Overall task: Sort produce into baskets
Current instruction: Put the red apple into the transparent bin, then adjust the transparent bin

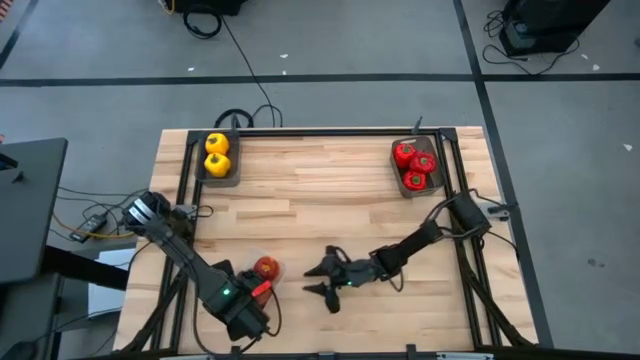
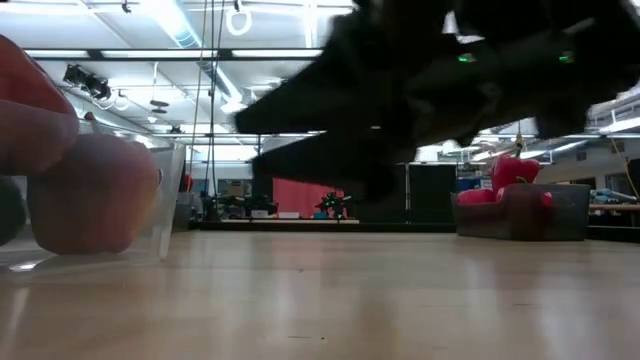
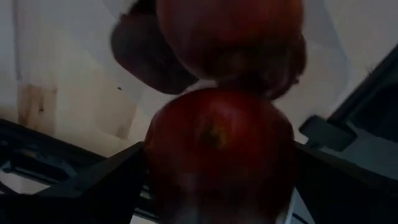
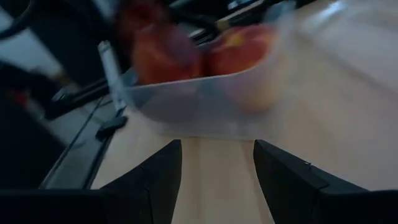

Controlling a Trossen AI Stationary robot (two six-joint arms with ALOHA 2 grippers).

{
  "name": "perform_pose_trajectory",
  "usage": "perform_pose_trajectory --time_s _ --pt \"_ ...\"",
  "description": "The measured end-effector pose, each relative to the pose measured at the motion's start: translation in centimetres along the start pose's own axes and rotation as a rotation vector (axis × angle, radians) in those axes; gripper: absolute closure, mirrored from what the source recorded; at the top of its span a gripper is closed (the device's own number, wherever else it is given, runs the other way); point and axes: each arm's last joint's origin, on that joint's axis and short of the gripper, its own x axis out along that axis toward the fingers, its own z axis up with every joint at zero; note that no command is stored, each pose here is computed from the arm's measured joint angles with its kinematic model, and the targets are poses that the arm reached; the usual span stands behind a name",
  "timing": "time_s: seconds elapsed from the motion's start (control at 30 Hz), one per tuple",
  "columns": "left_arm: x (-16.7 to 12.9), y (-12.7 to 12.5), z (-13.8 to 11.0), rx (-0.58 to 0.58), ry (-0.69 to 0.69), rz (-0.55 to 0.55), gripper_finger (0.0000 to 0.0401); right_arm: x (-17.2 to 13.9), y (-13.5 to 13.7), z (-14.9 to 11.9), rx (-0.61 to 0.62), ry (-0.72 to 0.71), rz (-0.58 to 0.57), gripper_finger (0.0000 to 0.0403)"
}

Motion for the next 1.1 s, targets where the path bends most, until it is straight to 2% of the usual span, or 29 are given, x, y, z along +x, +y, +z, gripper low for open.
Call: perform_pose_trajectory --time_s 0.13,0.33,0.53,0.63,0.77,0.97,1.1 --pt "0.0 0.3 0.3 -0.004 -0.015 0.019 0.0021 2.1 0.3 0.2 -0.05 0.033 0.033 0.0193" --pt "-0.1 0.8 0.2 0.017 0.015 0.069 0.0021 2.6 -0.5 1.0 -0.082 0.045 -0.077 0.0193" --pt "-0.2 1.8 -0.4 -0.031 0.045 0.178 0.002 2.9 -1.9 1.3 -0.083 0.07 -0.112 0.0193" --pt "-0.7 1.7 -1.2 -0.026 -0.027 0.16 0.002 3.8 -2.5 2.1 -0.103 0.118 -0.104 0.0192" --pt "-1.7 2.0 -2.4 -0.084 -0.145 0.149 0.002 5.1 -2.1 4.1 -0.157 0.152 -0.101 0.0192" --pt "-3.5 2.9 -4.1 -0.186 -0.322 0.078 0.002 6.5 -1.1 7.4 -0.239 0.119 -0.031 0.0192" --pt "-4.6 3.7 -4.9 -0.243 -0.454 0.038 0.002 6.8 -1.3 8.4 -0.246 0.093 -0.045 0.0192"
